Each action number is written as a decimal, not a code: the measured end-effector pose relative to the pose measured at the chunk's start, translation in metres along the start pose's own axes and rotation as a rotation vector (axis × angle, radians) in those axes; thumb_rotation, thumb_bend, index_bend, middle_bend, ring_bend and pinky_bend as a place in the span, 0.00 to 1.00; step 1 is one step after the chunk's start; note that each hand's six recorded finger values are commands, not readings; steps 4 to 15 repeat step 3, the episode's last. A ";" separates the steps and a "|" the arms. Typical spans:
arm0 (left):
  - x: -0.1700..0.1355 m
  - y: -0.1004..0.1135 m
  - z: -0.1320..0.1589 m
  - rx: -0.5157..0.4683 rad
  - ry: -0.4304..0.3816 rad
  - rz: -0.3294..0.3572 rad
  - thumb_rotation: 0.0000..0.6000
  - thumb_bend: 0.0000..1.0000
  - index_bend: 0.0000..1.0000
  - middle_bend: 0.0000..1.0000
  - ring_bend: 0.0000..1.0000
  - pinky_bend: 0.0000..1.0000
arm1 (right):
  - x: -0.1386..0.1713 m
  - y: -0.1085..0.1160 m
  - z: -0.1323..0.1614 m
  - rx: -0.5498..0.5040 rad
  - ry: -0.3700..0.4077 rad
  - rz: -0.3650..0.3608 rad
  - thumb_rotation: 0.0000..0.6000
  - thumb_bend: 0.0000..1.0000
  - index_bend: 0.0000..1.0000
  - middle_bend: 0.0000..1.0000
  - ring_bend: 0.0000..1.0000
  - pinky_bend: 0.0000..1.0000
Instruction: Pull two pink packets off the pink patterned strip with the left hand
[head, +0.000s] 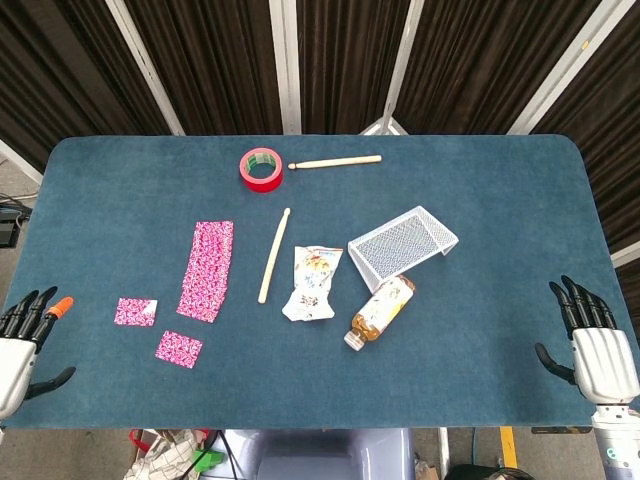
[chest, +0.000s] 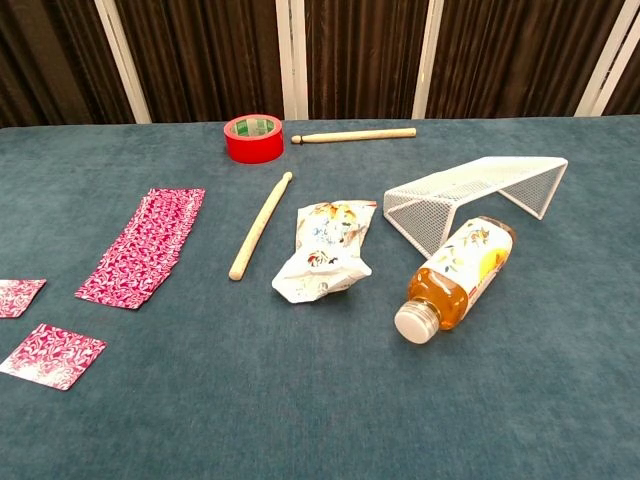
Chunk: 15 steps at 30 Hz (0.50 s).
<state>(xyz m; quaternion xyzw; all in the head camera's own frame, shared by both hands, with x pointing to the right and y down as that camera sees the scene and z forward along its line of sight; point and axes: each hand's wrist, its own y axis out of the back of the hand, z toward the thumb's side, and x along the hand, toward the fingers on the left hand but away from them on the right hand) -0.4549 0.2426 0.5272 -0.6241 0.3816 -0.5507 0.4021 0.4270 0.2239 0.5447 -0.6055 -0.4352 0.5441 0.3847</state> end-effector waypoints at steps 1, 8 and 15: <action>-0.001 0.001 -0.001 0.001 -0.001 0.008 1.00 0.20 0.16 0.02 0.00 0.13 | 0.000 0.000 0.001 0.000 0.006 -0.001 1.00 0.31 0.04 0.04 0.09 0.13; -0.003 0.003 -0.003 0.007 0.003 0.020 1.00 0.20 0.16 0.02 0.00 0.13 | 0.000 0.000 0.001 0.002 0.011 -0.001 1.00 0.31 0.04 0.04 0.09 0.13; -0.003 0.003 -0.003 0.007 0.003 0.020 1.00 0.20 0.16 0.02 0.00 0.13 | 0.000 0.000 0.001 0.002 0.011 -0.001 1.00 0.31 0.04 0.04 0.09 0.13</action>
